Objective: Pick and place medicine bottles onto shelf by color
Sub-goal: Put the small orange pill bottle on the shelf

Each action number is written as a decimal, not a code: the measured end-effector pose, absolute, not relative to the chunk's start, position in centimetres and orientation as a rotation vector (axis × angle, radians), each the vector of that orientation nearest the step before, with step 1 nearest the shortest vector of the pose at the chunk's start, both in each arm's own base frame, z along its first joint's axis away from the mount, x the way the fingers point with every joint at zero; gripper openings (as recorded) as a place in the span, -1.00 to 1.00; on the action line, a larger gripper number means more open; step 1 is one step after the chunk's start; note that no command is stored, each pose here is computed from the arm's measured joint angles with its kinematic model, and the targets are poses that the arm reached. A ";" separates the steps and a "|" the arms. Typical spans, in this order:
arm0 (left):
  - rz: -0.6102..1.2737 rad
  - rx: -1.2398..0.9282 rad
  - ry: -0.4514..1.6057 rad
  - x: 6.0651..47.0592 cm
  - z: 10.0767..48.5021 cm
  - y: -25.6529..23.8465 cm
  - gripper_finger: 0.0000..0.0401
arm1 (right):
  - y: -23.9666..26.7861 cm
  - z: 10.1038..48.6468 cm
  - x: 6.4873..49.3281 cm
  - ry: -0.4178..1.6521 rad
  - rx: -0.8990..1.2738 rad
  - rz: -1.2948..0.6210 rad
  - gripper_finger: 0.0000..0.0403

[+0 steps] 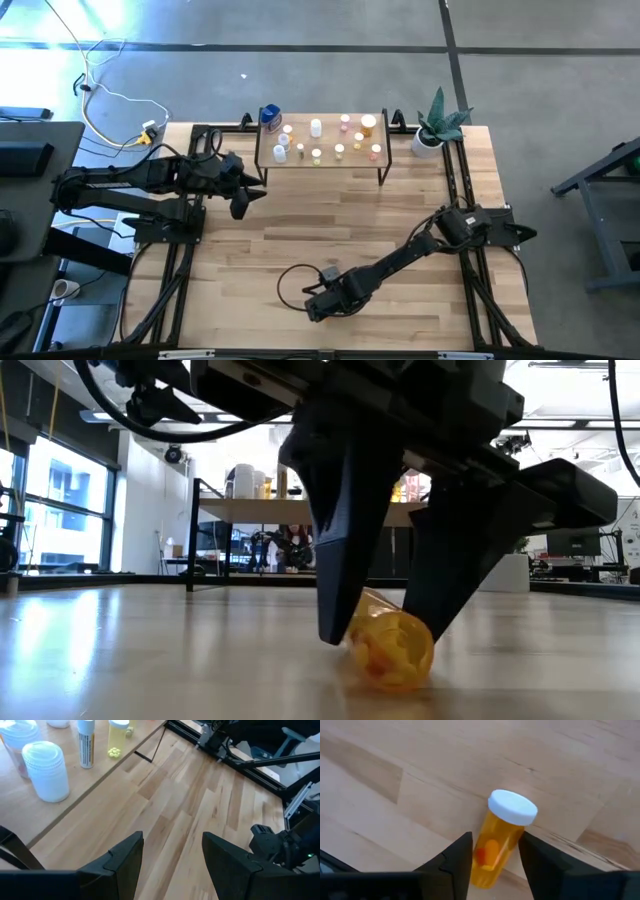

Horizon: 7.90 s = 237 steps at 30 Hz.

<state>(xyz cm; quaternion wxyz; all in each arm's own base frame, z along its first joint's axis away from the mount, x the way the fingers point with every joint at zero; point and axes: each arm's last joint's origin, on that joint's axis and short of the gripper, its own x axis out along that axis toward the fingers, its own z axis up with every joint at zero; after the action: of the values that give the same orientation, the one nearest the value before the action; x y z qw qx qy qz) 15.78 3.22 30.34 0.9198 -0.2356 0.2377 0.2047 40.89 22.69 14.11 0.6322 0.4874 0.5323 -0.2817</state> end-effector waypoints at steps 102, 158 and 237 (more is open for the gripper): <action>-0.053 -0.238 0.725 17.8 28.4 1.3 -0.03 | 5.1 28.8 51.1 0.738 0.325 -0.096 -0.61; 0.262 -0.138 0.826 14.9 32.9 5.8 -0.42 | -1.5 35.1 47.1 0.718 0.297 -0.159 -0.08; 0.440 -0.155 1.319 21.6 32.7 19.6 -0.33 | -15.6 38.1 40.7 0.771 0.203 -0.450 -0.08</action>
<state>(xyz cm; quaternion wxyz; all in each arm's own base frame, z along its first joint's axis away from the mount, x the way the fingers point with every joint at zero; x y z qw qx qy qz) 21.58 19.59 32.73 0.7651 -0.0712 0.6070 0.2027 40.72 -15.55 38.07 0.8971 0.0980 0.3722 -0.2171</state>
